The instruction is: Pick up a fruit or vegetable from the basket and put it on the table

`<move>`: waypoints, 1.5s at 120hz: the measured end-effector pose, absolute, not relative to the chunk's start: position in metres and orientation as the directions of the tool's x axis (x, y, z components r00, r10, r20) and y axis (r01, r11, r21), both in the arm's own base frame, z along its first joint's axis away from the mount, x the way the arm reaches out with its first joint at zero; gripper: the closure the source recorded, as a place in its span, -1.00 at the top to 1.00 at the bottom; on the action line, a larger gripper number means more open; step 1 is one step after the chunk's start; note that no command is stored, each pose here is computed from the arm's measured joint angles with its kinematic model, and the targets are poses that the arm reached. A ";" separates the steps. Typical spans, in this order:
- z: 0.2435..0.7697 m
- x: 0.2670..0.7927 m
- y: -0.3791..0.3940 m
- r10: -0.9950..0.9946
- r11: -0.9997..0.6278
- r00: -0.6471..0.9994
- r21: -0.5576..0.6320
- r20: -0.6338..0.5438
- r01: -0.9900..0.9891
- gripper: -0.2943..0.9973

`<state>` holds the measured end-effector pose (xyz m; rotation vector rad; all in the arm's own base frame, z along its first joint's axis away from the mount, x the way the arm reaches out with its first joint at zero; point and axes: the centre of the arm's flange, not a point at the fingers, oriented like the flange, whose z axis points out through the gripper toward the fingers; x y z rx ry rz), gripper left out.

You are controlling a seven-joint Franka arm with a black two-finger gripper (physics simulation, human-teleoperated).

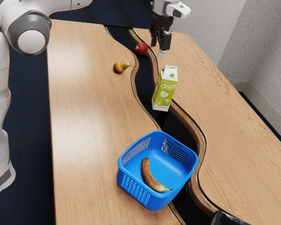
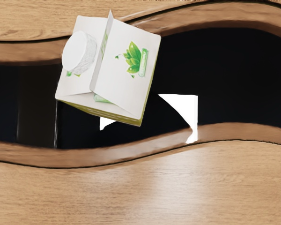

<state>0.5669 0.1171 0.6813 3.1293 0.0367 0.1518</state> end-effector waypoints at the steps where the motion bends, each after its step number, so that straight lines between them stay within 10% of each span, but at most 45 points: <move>1: 0.681 0.567 0.117 0.023 -1.000 0.995 0.009 0.097 0.022 0.54; 30: 0.777 0.527 0.100 -0.035 -0.999 0.969 0.018 0.244 -0.040 0.54; 60: 0.731 0.527 -0.206 -0.584 -0.803 0.800 0.047 0.138 -0.594 0.54; 107: 0.588 0.517 -0.220 -0.682 -0.731 0.730 -0.016 0.048 -0.682 0.54; 180: 0.528 0.503 -0.245 -0.846 -0.531 0.523 -0.086 0.105 -0.843 0.54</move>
